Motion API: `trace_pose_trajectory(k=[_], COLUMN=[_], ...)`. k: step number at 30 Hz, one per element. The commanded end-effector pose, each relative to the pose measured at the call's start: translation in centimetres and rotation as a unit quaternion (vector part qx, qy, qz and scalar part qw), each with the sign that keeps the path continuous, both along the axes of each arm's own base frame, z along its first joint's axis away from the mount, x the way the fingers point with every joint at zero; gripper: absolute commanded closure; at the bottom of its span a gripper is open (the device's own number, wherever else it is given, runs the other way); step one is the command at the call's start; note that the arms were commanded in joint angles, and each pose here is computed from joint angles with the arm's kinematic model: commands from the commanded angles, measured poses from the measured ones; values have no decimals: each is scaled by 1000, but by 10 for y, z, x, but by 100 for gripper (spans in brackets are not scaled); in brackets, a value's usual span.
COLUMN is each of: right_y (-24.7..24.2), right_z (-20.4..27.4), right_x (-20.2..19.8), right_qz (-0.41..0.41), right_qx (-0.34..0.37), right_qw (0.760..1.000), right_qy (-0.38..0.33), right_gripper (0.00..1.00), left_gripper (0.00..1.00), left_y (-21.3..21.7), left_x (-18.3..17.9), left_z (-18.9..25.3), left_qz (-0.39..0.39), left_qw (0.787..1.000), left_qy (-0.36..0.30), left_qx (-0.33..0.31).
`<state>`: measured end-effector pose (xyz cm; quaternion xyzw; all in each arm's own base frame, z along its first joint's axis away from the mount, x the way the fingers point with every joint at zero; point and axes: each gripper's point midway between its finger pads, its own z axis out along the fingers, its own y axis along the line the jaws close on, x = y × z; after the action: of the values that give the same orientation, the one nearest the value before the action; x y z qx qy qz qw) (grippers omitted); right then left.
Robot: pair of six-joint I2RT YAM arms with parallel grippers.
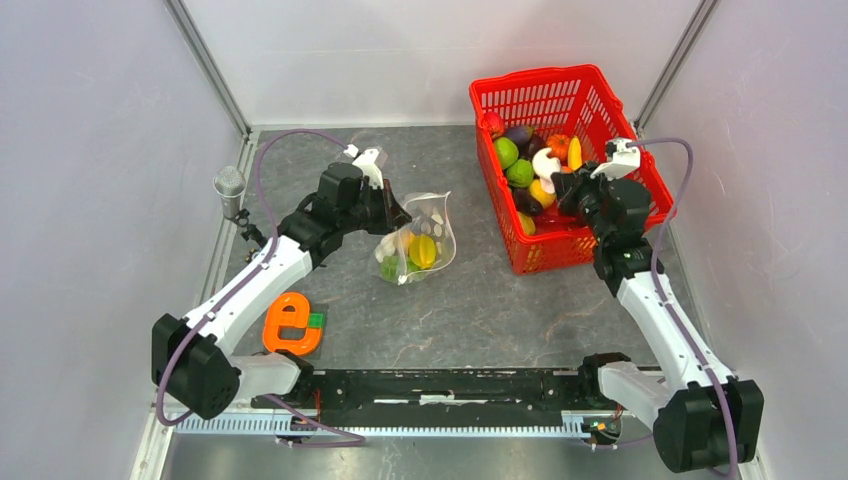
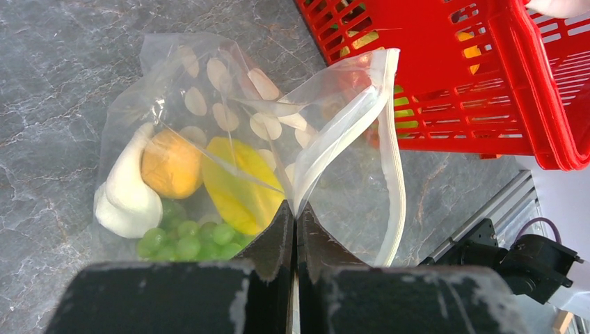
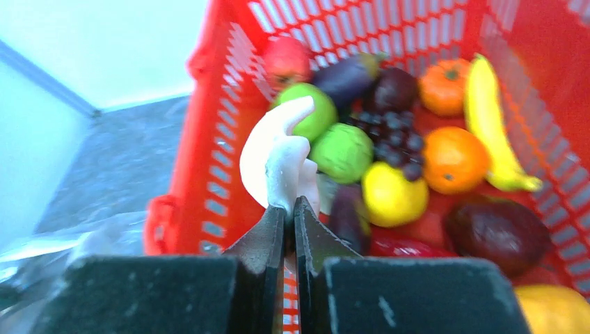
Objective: Place the food in the zip-top bag and seal the zipper
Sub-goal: Place the fake vegetable in the zipper food storage bag.
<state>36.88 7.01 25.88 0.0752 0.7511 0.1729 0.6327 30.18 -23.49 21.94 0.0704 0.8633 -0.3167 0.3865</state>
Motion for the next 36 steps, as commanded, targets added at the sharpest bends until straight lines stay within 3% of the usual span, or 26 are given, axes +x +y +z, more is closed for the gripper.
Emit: trace_pose_trajectory(k=[1, 6, 13, 22, 36], right_y=[40, 61, 111, 184, 227], right_z=[51, 65, 90, 66, -2], right_x=[-15, -26, -53, -70, -108], right_qz=[117, 187, 316, 430, 521], right_qx=[38, 20, 3, -76, -127], right_qw=[988, 974, 933, 894, 844], right_qy=[-93, -125, -173, -105, 5], right_gripper=[97, 97, 95, 95, 93], left_gripper=[98, 98, 98, 98, 98], left_y=[-8, -10, -10, -10, -12], left_x=[7, 8, 7, 6, 6], left_z=[16, 15, 17, 18, 19], left_qz=[-5, -8, -9, -10, -12], left_qw=[1000, 1000, 999, 999, 999], left_qy=[-16, -13, -15, -16, -14], left_qx=[-25, -27, -29, -31, -37])
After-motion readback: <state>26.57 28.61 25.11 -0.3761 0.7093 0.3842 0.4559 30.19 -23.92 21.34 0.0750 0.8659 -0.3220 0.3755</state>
